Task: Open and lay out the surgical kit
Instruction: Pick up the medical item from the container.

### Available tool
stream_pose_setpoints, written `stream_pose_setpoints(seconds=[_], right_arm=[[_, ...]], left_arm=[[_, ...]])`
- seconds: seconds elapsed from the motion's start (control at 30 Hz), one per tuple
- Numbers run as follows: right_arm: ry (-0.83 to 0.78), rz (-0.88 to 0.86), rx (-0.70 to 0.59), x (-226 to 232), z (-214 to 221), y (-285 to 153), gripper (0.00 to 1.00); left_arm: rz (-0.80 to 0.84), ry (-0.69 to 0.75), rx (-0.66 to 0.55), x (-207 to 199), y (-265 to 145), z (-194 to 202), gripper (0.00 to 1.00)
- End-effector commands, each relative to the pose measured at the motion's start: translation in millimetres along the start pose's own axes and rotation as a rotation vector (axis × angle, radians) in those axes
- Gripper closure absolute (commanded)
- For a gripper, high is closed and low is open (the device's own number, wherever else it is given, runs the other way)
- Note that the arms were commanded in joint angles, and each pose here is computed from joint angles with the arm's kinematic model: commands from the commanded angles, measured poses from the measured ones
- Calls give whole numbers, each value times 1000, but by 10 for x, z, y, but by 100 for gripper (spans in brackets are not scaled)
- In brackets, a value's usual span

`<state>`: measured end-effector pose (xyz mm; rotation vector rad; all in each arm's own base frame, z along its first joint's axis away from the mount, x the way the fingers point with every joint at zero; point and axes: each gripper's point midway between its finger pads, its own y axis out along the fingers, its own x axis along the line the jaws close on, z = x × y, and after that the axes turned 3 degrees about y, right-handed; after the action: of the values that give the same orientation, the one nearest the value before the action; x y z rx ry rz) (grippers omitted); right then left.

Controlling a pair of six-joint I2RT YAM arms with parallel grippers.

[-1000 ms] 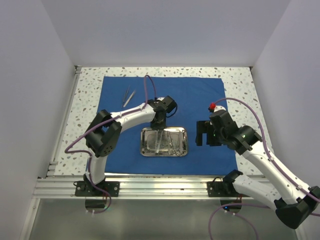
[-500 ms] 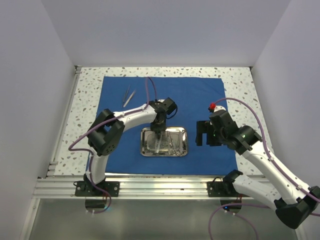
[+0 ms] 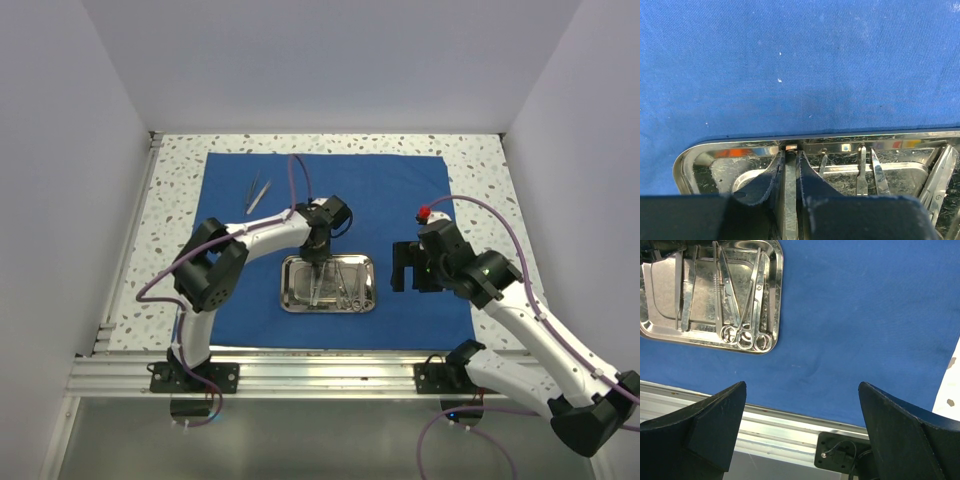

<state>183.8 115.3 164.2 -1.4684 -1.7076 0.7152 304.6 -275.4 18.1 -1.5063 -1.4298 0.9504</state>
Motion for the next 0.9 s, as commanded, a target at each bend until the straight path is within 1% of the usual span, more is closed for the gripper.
stream_pose_setpoints(seconds=[0.0,0.03,0.1,0.2,0.3,0.33,0.37,0.4,0.47,0.5,0.57,0.6,0.63,0.7,0.73,0.77,0.8,0.87], right_arm=[[8,9,-17,-3,-38,19,1],[8,8,-16,0,-36,19,2],[11,11,-16,-6,-36,19,2],[13,9,-19,-4,-39,20,2],[14,13,-18,-6,-36,22,2],[14,14,-16,-9,-31,25,2],[16,18,-17,-13,-38,29,1],[14,17,-13,-9,-33,34,2],[15,20,-17,-15,-38,32,2],[17,27,-17,-27,-39,36,2],[17,30,-16,-28,-40,38,2],[16,35,-17,-37,-41,38,2],[19,39,-18,-44,-45,38,2],[20,47,-20,-59,-46,38,2],[20,47,-22,-61,-49,36,2],[21,52,-19,-64,-45,41,2],[21,53,-20,-64,-49,41,2],[21,61,-19,-77,-46,46,2]], left_arm=[[-34,6,76,130,172,248,94],[-34,5,70,125,152,225,97],[-41,4,67,138,92,193,100],[-16,-9,11,43,-122,-53,100],[-15,-8,-20,18,-277,-219,100],[0,-16,-50,-46,-350,-363,100],[-9,-5,-47,-35,-378,-390,100],[5,-10,-76,-90,-455,-526,100],[2,-8,-81,-101,-452,-612,100],[10,-10,-102,-126,-486,-720,100],[5,-12,-101,-102,-419,-806,100],[15,-18,-119,-120,-442,-907,100],[3,-25,-111,-72,-351,-955,100],[14,-28,-143,-79,-350,-1148,100],[1,-36,-139,-24,-226,-1217,100],[12,-35,-167,-39,-244,-1366,100],[2,-35,-161,-20,-111,-1409,100],[-2,-35,-190,44,-20,-1611,100]])
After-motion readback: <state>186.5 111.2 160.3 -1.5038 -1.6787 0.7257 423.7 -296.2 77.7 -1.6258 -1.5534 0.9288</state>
